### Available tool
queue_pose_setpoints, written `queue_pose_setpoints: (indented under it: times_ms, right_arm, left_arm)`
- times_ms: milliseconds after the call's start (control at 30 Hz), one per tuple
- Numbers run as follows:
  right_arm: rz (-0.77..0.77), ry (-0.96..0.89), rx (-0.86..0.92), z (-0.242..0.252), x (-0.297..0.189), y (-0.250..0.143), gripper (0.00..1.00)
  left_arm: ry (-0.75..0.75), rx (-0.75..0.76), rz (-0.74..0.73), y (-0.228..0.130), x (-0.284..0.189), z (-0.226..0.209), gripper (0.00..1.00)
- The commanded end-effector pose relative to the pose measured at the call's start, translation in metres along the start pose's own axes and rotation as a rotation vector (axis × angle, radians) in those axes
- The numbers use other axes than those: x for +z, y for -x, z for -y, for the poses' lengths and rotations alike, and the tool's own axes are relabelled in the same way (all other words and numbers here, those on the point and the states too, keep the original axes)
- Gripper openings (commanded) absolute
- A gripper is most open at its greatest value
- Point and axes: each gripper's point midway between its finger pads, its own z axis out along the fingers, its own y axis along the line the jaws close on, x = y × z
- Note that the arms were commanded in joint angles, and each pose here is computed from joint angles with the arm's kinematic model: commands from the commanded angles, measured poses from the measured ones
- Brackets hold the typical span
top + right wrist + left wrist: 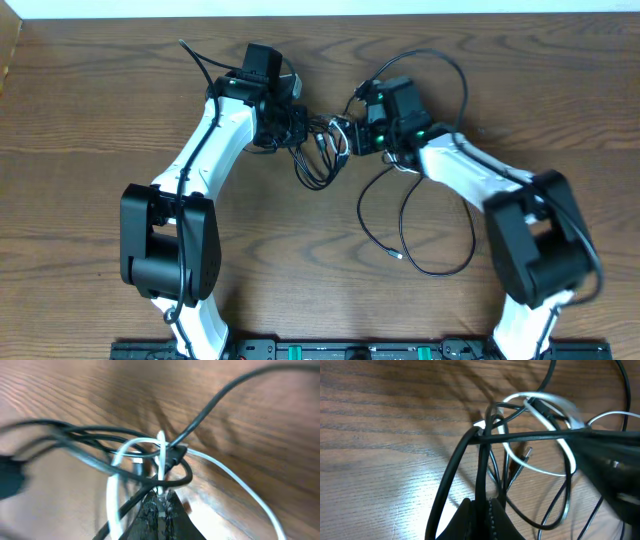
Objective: Untangle cables
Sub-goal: 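Draw the white cable far rightward with the right gripper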
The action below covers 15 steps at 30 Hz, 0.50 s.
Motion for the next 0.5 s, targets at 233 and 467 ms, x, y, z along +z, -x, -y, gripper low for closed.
queue_pose_setpoints:
  times_ms: [233,467]
  right_arm:
    - [0.245,0.1,-0.148,-0.069,-0.137,0.072,0.01]
    - [0.421,0.111,-0.215,-0.094,-0.215,0.098,0.01]
  left_arm:
    - [-0.007,0.011,-0.022,-0.004,0.007,-0.001,0.08]
    - [-0.007,0.011,-0.022,-0.005,0.007,-0.001,0.07]
